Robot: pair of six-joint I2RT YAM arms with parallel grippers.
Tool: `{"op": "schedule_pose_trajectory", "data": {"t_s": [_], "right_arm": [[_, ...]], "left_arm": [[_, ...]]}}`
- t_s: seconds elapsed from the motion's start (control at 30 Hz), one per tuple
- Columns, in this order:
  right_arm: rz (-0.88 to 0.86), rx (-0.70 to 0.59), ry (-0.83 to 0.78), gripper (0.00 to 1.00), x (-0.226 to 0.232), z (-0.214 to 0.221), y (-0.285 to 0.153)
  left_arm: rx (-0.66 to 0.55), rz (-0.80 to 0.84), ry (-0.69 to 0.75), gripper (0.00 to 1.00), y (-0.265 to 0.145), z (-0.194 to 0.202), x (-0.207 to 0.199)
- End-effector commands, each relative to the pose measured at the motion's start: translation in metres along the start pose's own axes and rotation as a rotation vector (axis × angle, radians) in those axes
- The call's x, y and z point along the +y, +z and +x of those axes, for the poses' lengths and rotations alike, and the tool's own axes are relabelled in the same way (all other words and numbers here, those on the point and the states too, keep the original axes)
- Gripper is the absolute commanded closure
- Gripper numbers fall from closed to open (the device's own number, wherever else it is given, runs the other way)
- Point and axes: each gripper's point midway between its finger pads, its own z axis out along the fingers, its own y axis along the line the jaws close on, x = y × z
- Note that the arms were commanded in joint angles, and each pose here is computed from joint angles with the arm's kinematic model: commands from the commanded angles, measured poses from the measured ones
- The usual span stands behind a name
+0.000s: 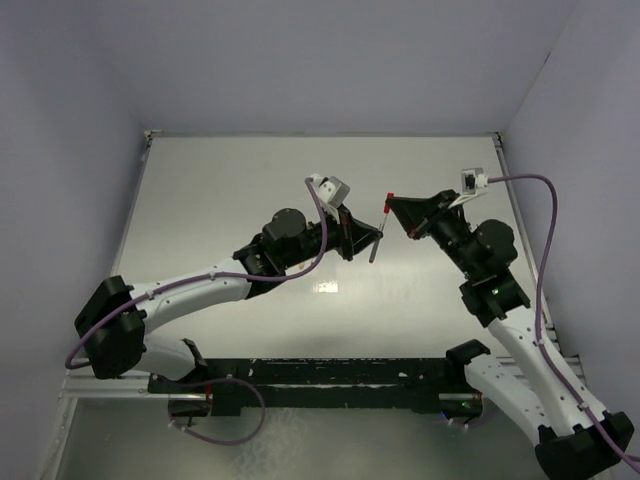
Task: Insert the pens into the pen caps
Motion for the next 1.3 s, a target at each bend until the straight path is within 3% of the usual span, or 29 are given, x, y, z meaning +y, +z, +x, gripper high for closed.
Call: {"op": "schedule_pose_trajectory", "data": {"t_s": [0.0,0.57,0.87,1.27], "right_arm": [[-0.066,0.071,-0.019,1.00,0.010,0.012,-0.001],[-0.119,0.274,-0.011,1.00,0.009,0.054,-0.003],[-0.033,0.404,-0.034,1.00,-0.015,0.082,-0.010],[0.004,0.530,-0.006,1.00,-0.029,0.114,-0.018]], "left_arm": [[-0.095,0.021,-0.008,1.00,-0.003,-0.028,-0.006],[-0.258,0.041,-0.131,1.00,0.007,-0.072,0.010],[-0.323,0.025,-0.106,1.00,0.009,-0.111,0.025],[-0.362,0.003,-0.085,1.00,0.011,-0.133,0.035]]}}
